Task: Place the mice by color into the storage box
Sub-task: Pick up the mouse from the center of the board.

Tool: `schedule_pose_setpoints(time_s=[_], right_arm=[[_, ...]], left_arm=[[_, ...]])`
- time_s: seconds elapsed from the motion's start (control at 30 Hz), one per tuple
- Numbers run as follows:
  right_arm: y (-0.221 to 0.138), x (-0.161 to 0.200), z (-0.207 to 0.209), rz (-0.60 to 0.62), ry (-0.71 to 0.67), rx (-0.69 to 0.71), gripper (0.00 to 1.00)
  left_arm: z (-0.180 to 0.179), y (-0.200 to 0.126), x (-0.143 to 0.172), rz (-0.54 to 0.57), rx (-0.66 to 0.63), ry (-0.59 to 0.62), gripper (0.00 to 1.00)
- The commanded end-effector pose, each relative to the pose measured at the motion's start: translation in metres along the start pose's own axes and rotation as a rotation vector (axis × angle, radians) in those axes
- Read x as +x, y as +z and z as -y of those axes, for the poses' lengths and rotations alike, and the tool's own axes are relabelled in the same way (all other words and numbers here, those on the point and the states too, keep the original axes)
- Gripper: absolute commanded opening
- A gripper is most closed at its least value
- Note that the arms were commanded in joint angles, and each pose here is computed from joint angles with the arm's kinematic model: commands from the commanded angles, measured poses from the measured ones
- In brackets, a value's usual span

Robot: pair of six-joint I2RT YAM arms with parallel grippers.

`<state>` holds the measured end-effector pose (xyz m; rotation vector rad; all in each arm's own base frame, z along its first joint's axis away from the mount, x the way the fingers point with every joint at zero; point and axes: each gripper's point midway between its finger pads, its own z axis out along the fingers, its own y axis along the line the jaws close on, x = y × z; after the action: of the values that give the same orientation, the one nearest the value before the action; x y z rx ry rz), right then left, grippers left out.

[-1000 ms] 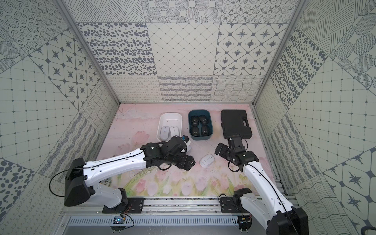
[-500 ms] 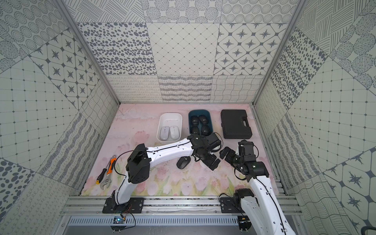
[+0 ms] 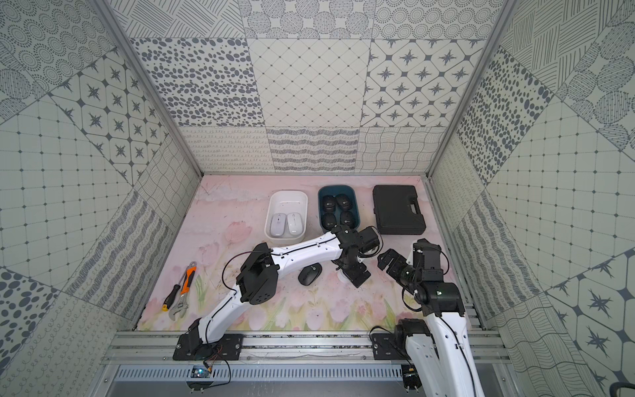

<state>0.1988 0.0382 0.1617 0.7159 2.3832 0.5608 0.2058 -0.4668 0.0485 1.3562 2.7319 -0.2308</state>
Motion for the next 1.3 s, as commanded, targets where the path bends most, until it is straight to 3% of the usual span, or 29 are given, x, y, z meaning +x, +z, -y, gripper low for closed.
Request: schedule_pose_setpoints(time_s=[0.0,0.3,0.53,0.8,1.03,1.27], right_arm=[[-0.004,-0.001,-0.004,0.008,-0.019,-0.022,0.99],[-0.004,0.002,-0.003,-0.002,-0.024,-0.022,0.99],[-0.005,0.002,-0.009,-0.005,-0.021,-0.054,0.99],[-0.005,0.003,-0.010,-0.003,-0.024,-0.062,0.99],[-0.007,0.001,-0.012,0.007,-0.023,-0.076,0.99],[-0.009,0.001,-0.021,0.009,-0.032,-0.121,0.99]], left_arm=[[-0.020,0.006,0.010,-0.077,-0.065,0.041,0.96],[-0.021,0.019,0.006,-0.093,-0.043,0.053,0.91],[-0.026,0.034,0.012,-0.126,-0.058,0.051,0.69],[-0.029,0.033,0.014,-0.131,-0.076,0.056,0.56],[-0.025,-0.019,0.004,-0.022,-0.026,0.013,0.54],[-0.032,-0.079,0.013,0.066,0.058,-0.087,0.51]])
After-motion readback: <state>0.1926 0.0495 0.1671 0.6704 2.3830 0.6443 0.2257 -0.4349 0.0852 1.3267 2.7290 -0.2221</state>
